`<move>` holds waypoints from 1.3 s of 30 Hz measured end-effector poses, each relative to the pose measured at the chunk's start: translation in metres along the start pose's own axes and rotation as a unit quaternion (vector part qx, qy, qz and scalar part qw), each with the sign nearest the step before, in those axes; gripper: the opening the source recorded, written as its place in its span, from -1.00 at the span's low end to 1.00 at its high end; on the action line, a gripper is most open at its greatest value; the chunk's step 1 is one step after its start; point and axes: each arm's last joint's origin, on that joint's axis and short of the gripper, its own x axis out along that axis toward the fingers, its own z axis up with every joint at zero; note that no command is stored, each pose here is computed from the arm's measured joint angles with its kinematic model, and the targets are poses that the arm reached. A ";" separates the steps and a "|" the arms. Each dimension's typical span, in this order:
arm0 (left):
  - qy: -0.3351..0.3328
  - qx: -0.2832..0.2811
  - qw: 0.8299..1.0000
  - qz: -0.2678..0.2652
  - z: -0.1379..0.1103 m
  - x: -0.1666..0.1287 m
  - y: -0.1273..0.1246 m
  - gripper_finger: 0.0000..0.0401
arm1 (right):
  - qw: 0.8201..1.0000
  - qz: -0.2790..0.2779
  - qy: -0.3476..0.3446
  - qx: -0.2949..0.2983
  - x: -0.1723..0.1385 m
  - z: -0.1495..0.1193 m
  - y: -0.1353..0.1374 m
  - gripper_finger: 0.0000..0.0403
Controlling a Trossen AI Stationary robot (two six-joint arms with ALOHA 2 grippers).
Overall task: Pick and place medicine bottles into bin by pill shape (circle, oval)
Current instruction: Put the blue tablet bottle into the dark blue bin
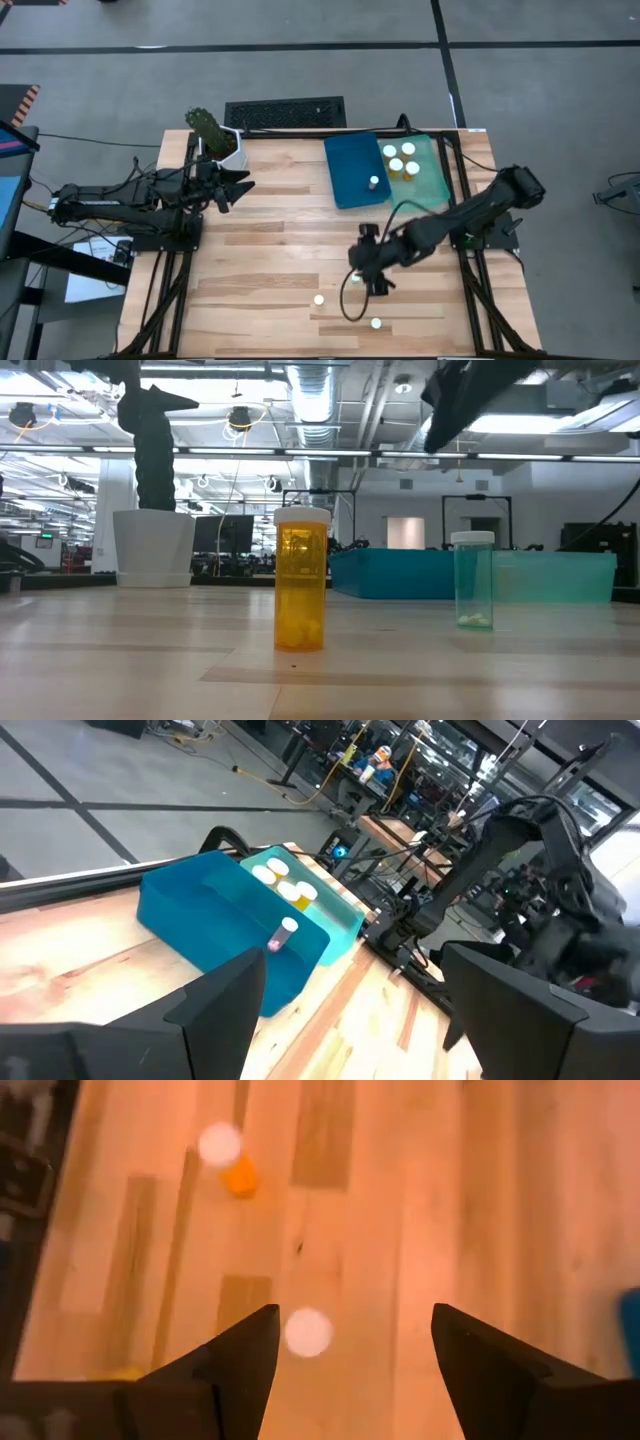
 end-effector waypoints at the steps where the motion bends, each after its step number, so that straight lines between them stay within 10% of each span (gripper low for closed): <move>1: 0.001 -0.003 1.000 0.001 0.000 0.000 0.000 0.48 | 1.000 0.003 0.004 -0.007 0.006 -0.002 0.006 0.34; 39: 0.012 -0.014 1.000 0.002 -0.002 0.000 0.001 0.48 | 0.997 -0.021 0.068 -0.013 0.074 -0.024 0.024 0.30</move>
